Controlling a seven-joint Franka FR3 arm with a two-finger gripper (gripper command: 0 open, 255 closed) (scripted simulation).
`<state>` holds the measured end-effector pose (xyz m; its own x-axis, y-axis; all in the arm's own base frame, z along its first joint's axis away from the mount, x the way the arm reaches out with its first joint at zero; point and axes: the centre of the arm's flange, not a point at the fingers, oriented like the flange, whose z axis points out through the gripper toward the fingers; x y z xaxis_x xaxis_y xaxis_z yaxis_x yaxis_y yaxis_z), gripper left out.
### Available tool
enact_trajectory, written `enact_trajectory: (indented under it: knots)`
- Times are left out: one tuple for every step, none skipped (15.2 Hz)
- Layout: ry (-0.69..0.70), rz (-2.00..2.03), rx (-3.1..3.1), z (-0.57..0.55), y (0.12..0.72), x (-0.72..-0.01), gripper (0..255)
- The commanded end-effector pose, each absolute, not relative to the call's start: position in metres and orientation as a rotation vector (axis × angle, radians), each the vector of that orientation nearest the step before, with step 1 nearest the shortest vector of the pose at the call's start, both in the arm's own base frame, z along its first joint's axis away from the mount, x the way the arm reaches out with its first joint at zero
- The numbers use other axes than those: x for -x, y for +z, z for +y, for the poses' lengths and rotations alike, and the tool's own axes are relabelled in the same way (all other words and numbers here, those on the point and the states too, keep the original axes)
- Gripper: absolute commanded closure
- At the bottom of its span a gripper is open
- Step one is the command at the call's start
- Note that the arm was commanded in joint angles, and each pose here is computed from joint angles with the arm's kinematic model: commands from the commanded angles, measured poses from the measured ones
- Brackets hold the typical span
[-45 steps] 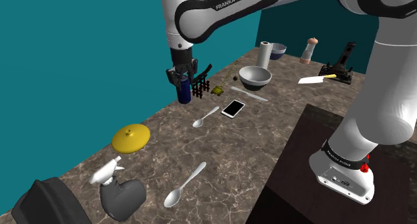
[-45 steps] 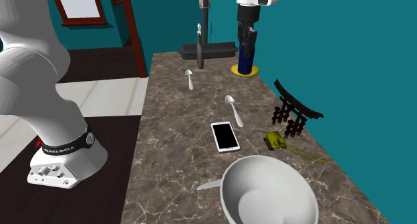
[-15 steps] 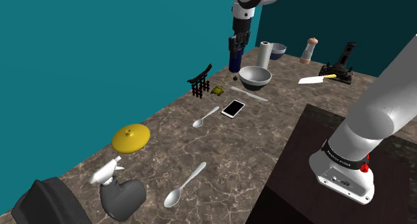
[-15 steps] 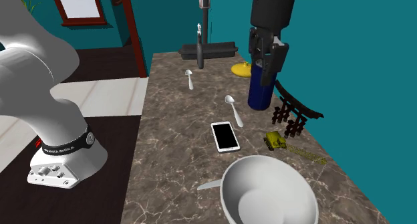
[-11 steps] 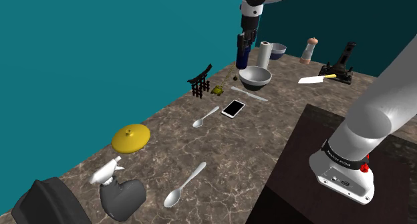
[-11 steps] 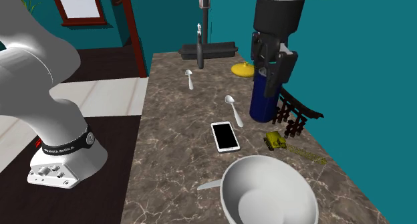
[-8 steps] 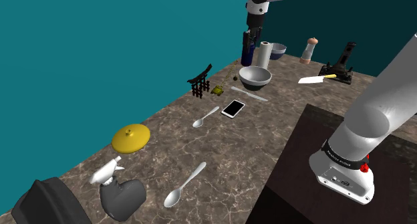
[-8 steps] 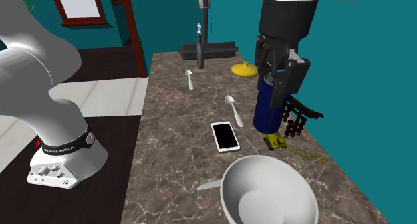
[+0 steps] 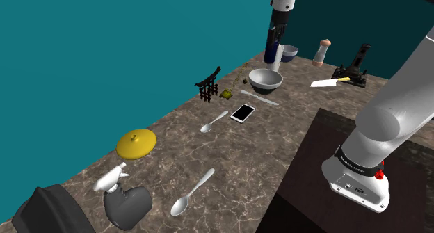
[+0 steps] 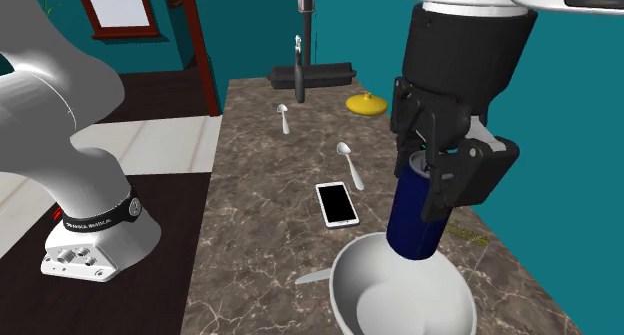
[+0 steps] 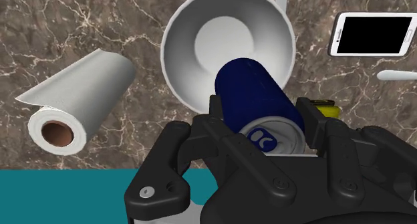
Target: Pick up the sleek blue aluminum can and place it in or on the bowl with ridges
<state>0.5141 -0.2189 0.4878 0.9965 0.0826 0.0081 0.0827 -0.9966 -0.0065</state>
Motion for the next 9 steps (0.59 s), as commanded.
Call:
enact_trajectory:
  knots:
    - [-0.013,-0.132,3.132,-0.224,0.481,-0.515,255]
    - [-0.013,-0.132,3.132,-0.224,0.476,-0.515,255]
    - [-0.013,-0.132,3.132,-0.224,0.471,-0.515,255]
    - [-0.013,-0.132,3.132,-0.224,0.466,-0.515,255]
    - [-0.013,-0.132,3.132,-0.224,0.460,-0.515,255]
    - [-0.013,-0.132,3.132,-0.224,0.455,-0.515,255]
    - [-0.013,-0.132,3.132,-0.224,0.450,-0.515,255]
    - [-0.013,-0.132,3.132,-0.224,0.444,-0.515,255]
    - [-0.013,-0.132,3.132,-0.224,0.439,-0.515,255]
